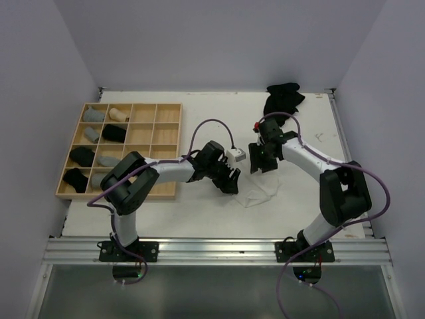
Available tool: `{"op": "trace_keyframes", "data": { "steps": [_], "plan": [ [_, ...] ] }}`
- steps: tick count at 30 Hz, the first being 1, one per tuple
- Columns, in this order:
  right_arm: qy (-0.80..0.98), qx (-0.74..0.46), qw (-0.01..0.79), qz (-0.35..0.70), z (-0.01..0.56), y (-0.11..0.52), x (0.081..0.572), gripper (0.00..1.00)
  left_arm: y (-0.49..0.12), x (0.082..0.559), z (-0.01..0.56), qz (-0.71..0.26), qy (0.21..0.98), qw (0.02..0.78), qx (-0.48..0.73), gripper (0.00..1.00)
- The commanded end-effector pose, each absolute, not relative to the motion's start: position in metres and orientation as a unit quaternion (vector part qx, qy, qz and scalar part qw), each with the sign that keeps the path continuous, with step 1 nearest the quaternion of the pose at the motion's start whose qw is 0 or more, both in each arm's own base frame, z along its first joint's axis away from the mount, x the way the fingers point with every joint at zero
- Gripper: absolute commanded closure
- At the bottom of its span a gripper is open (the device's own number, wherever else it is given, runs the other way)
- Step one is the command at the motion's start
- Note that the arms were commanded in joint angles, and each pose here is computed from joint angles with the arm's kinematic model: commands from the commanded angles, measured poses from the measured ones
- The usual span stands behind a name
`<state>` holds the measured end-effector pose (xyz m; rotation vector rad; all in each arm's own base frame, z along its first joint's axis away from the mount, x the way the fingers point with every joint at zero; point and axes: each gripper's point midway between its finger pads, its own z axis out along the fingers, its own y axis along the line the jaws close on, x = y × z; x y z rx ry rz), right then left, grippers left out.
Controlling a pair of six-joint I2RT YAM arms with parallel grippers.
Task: Roll the underwear
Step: Flatten the underwear
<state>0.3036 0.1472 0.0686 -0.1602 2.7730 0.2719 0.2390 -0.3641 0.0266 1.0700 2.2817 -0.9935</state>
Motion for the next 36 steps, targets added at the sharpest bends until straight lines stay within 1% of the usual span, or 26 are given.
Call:
{"op": "trace_keyframes", "data": {
  "steps": [1,3,6,7,8,9,11,12,13,19,23,28,31,33,34,35,36],
  "plan": [
    [0.979,-0.05,0.172,0.1,0.055,0.153,0.3,0.49,-0.356,0.238,0.001,-0.319,0.851,0.192,0.371,0.38],
    [0.982,-0.05,0.158,0.095,0.041,0.153,0.297,0.5,-0.356,0.239,0.003,-0.318,0.85,0.196,0.372,0.38],
    [0.985,-0.046,0.145,0.082,0.023,0.151,0.292,0.56,-0.356,0.239,0.005,-0.318,0.849,0.198,0.374,0.37],
    [0.986,-0.042,0.144,0.076,0.021,0.148,0.291,0.65,-0.355,0.239,0.005,-0.317,0.85,0.198,0.373,0.37],
    [0.986,-0.042,0.144,0.075,0.02,0.148,0.29,0.69,-0.354,0.239,0.004,-0.315,0.851,0.196,0.373,0.37],
    [0.986,-0.04,0.147,0.074,0.023,0.146,0.291,0.79,-0.354,0.239,0.004,-0.314,0.851,0.195,0.373,0.37],
    [0.984,-0.038,0.157,0.07,0.031,0.145,0.294,0.88,-0.352,0.239,0.005,-0.31,0.853,0.197,0.372,0.37],
    [0.983,-0.038,0.166,0.072,0.039,0.145,0.296,0.96,-0.352,0.239,0.005,-0.309,0.852,0.198,0.373,0.37],
    [0.982,-0.038,0.172,0.074,0.049,0.147,0.298,1.0,-0.352,0.239,0.005,-0.308,0.853,0.198,0.373,0.37],
    [0.969,-0.031,0.224,0.097,0.106,0.15,0.304,1.0,-0.351,0.238,0.008,-0.311,0.851,0.201,0.373,0.37],
    [0.967,-0.028,0.233,0.102,0.12,0.148,0.297,1.0,-0.352,0.238,0.004,-0.312,0.853,0.196,0.37,0.38],
    [0.969,-0.023,0.223,0.105,0.117,0.145,0.286,1.0,-0.35,0.242,-0.007,-0.296,0.861,0.191,0.367,0.41],
    [0.969,-0.013,0.227,0.097,0.122,0.139,0.281,1.0,-0.352,0.246,-0.003,-0.295,0.858,0.201,0.369,0.42],
    [0.966,-0.011,0.239,0.101,0.134,0.136,0.277,1.0,-0.352,0.241,0.003,-0.312,0.848,0.206,0.376,0.39],
    [0.966,-0.009,0.243,0.09,0.138,0.131,0.275,1.0,-0.358,0.246,0.018,-0.327,0.833,0.232,0.382,0.38],
    [0.964,-0.01,0.249,0.091,0.143,0.129,0.272,1.0,-0.358,0.244,0.023,-0.34,0.821,0.241,0.391,0.35],
    [0.965,-0.011,0.248,0.089,0.145,0.127,0.27,1.0,-0.358,0.244,0.029,-0.345,0.813,0.251,0.397,0.34]
  ]
}}
